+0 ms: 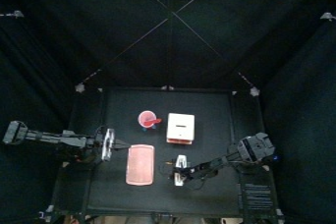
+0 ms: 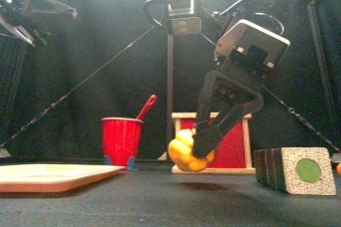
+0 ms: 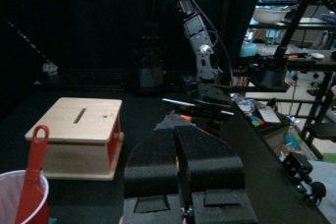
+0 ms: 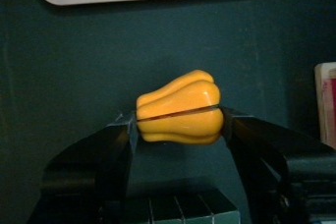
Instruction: Place squash on plate
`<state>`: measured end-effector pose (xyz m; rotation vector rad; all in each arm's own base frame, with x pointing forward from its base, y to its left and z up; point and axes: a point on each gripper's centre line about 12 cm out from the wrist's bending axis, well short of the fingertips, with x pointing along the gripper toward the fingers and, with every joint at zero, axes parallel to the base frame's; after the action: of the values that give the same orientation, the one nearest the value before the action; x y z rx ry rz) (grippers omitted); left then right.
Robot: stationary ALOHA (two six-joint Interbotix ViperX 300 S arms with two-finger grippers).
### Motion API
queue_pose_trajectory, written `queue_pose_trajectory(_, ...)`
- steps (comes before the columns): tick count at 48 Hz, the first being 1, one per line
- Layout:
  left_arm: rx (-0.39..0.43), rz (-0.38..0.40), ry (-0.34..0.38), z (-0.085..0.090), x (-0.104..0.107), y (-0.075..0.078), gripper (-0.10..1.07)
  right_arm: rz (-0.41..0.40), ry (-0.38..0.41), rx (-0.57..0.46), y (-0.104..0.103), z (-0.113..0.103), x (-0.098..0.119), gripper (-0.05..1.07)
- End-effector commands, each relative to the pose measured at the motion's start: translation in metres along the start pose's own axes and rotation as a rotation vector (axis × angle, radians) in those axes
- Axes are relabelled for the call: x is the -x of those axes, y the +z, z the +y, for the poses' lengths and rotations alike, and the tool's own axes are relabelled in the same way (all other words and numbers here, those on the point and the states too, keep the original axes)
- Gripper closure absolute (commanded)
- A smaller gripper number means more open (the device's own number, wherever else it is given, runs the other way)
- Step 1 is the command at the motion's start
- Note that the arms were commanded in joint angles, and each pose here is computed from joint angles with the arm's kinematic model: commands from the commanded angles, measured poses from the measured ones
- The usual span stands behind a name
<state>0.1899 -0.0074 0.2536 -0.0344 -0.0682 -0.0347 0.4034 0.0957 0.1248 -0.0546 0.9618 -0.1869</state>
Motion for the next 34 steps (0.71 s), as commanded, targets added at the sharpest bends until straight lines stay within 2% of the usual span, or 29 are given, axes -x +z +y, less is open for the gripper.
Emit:
queue_pose_trajectory(1, 0.001, -0.019, 0.005, 0.001, -0.002, 0.006, 1.0, -0.066, 0.022, -0.019, 0.019, -0.001, 0.019, 0.3)
queue_pose_trajectory(9, 0.001, -0.019, 0.003, 0.001, -0.002, 0.005, 1.0, -0.096, 0.04, -0.015, 0.027, 0.0, 0.02, 0.3)
queue_pose_trajectory(20, 0.003, 0.003, 0.005, 0.001, 0.0, -0.001, 1.0, -0.189, 0.106, -0.024, 0.056, 0.005, 0.023, 0.3)
queue_pose_trajectory(34, 0.034, 0.066, 0.017, 0.002, 0.001, -0.009, 1.0, -0.275, 0.084, -0.041, 0.097, -0.009, 0.016, 0.3)
